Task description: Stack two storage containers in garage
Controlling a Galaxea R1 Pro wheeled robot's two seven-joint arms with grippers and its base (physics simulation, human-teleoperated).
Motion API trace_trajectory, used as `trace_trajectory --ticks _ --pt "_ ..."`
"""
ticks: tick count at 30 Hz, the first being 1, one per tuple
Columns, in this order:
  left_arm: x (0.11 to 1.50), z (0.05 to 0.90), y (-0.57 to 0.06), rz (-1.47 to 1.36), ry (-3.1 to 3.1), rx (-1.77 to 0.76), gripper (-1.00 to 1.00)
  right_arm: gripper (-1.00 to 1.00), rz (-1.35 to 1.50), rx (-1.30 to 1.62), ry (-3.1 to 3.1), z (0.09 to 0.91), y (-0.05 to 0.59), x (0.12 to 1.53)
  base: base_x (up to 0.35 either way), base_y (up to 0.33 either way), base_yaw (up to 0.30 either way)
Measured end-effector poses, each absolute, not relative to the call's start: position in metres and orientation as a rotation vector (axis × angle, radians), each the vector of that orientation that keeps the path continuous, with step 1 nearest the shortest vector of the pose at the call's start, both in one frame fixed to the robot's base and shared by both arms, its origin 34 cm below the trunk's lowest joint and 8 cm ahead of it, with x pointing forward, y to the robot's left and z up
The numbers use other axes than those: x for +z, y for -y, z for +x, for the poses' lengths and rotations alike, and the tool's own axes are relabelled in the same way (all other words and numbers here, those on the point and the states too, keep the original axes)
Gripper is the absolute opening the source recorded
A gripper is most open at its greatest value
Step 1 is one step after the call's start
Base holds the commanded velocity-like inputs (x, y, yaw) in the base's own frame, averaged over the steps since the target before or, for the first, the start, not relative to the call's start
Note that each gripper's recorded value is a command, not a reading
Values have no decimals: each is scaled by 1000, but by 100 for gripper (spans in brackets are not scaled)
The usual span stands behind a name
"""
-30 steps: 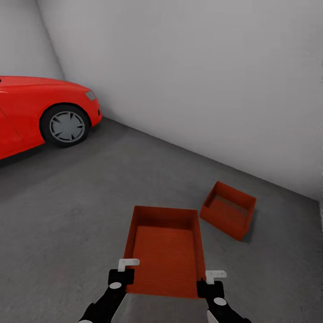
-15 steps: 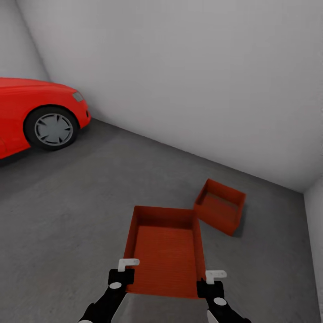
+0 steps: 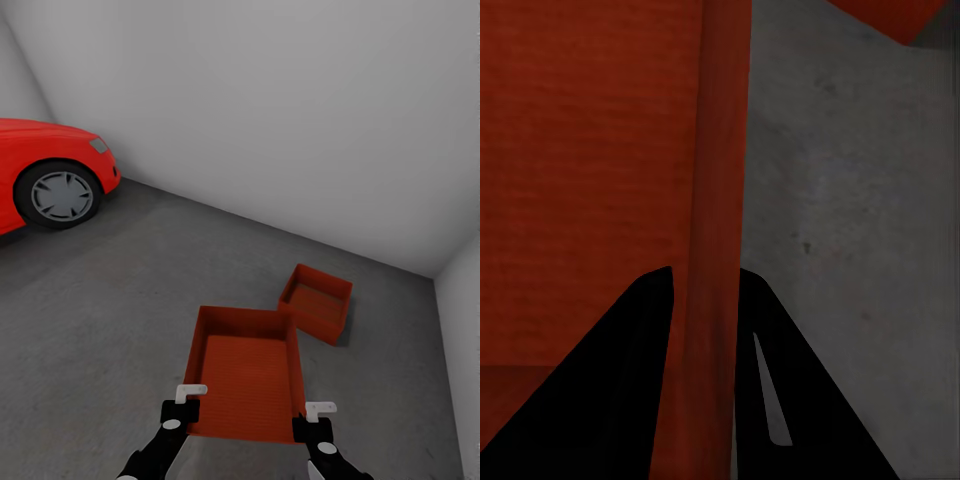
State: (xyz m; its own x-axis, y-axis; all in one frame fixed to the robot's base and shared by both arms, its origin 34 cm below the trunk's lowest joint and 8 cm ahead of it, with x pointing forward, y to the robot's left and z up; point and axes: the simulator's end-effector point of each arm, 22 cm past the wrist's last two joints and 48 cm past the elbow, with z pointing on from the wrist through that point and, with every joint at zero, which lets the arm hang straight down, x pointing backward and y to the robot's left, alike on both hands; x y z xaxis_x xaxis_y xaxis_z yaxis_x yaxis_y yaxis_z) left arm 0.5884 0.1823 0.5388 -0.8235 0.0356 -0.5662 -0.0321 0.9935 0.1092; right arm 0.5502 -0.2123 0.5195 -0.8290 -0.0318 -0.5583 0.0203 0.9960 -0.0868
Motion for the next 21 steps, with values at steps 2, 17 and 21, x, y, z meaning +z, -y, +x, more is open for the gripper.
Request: trace_trajectory --ticks 2,17,21 --pt "539 588 -182 2 -2534 151 -100 -100 -8 -119 -2545 550 212 520 0 0 -123" --pt "539 588 -182 3 -2534 151 -100 -100 -8 -119 -2545 550 212 520 0 0 -131" --pt "539 588 -182 3 -2534 151 -100 -100 -8 -119 -2545 550 212 520 0 0 -132"
